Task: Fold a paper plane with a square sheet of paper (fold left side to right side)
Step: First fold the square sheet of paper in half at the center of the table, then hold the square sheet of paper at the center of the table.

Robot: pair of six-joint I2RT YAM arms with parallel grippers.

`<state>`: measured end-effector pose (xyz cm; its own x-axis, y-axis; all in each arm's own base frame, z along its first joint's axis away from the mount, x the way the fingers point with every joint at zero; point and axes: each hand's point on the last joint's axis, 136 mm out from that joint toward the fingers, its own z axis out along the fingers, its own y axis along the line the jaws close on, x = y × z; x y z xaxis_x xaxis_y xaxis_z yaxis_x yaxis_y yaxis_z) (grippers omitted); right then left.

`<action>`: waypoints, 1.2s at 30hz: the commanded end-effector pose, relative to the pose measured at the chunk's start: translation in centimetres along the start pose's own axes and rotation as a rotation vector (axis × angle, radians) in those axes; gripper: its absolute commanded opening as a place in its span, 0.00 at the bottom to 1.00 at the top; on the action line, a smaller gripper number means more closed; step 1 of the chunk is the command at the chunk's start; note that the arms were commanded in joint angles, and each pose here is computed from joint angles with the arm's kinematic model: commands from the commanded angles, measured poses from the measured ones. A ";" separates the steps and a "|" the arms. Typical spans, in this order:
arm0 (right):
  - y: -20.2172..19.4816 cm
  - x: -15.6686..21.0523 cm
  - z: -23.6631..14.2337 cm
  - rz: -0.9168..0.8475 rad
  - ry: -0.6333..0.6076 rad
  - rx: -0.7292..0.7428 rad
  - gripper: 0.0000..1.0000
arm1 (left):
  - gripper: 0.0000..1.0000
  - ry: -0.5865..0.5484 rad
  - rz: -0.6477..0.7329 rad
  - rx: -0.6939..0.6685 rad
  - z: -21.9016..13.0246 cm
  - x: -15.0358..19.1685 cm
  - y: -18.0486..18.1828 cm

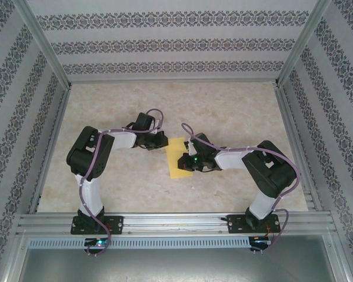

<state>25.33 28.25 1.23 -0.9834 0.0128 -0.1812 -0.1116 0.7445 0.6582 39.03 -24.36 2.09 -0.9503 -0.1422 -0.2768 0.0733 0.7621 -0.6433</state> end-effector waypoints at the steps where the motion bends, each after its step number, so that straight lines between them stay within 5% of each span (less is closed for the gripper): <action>1: -6.9 5.5 0.3 0.092 0.151 0.245 0.00 | 0.06 -0.086 -0.005 -0.144 -0.3 -3.0 4.2; 20: -5.5 4.8 0.9 0.171 0.079 0.134 0.00 | 0.06 -0.141 0.036 -0.110 -2.9 -6.8 2.3; 27: -4.7 3.6 0.9 0.184 0.009 0.098 0.00 | 0.06 -0.129 0.055 -0.009 -6.2 -2.4 -1.3; 36: -4.4 3.0 0.7 0.170 -0.015 0.099 0.00 | 0.06 -0.035 0.023 0.151 -3.7 3.4 -5.2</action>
<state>25.94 28.21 1.51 -0.9702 0.1552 -0.1860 -0.0274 0.6928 0.7206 34.23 -24.38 6.34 -0.9371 -0.1438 -0.3181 0.1196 0.7236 -0.6797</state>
